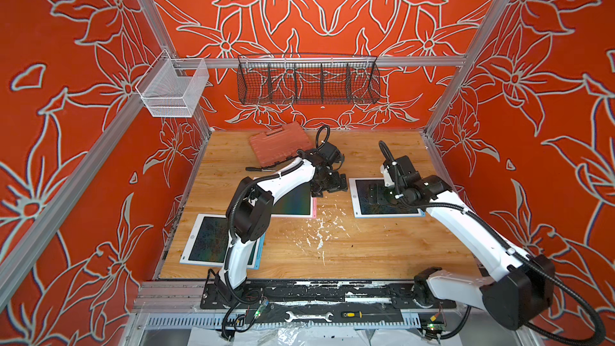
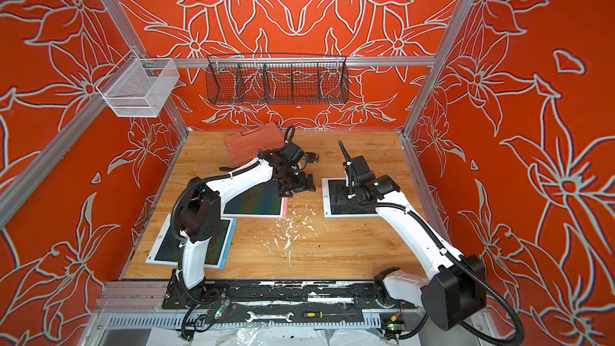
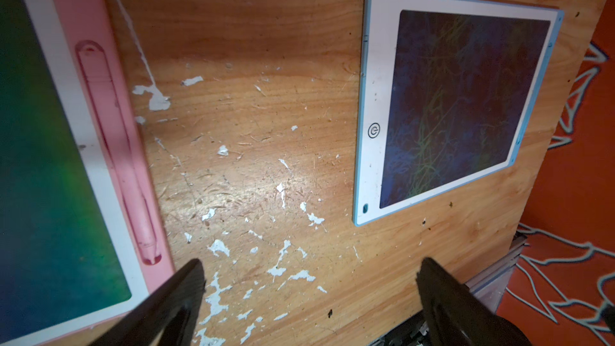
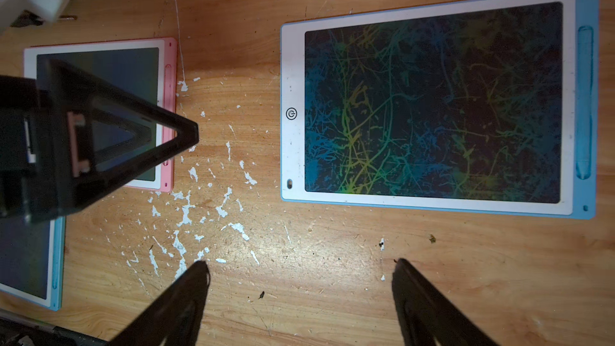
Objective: Place the stylus back onto the writing tablet
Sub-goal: Move the writing tablet to the center of the board.
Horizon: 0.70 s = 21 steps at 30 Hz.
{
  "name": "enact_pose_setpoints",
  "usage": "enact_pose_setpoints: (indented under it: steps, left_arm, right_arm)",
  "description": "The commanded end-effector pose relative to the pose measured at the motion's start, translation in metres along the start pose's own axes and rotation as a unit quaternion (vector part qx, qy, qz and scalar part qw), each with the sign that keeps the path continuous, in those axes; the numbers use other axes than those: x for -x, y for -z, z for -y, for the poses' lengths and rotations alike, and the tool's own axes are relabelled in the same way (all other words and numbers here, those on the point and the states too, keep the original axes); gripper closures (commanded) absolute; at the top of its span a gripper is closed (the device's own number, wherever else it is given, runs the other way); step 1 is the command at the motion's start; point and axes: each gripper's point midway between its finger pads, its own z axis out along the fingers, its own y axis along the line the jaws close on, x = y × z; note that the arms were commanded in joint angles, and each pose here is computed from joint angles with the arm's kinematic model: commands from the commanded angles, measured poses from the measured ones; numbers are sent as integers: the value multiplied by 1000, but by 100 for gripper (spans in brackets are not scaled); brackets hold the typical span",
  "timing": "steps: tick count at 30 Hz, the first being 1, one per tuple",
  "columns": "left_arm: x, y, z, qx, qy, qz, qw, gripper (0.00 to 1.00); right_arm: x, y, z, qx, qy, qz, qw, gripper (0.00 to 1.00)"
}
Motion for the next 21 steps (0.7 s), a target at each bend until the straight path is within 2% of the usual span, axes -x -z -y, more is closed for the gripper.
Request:
enact_pose_setpoints:
  steps: [1, 13, 21]
  left_arm:
    - [-2, -8, -7, 28, 11, -8, 1000, 3]
    - [12, -35, -15, 70, 35, 3, 997, 2]
    - [13, -46, -25, 99, 38, -9, 994, 3]
  right_arm:
    - [-2, -1, 1, 6, 16, 5, 1000, 12]
    - [8, 11, -10, 31, 102, 17, 994, 12]
    - [4, 5, -18, 60, 89, 11, 994, 12]
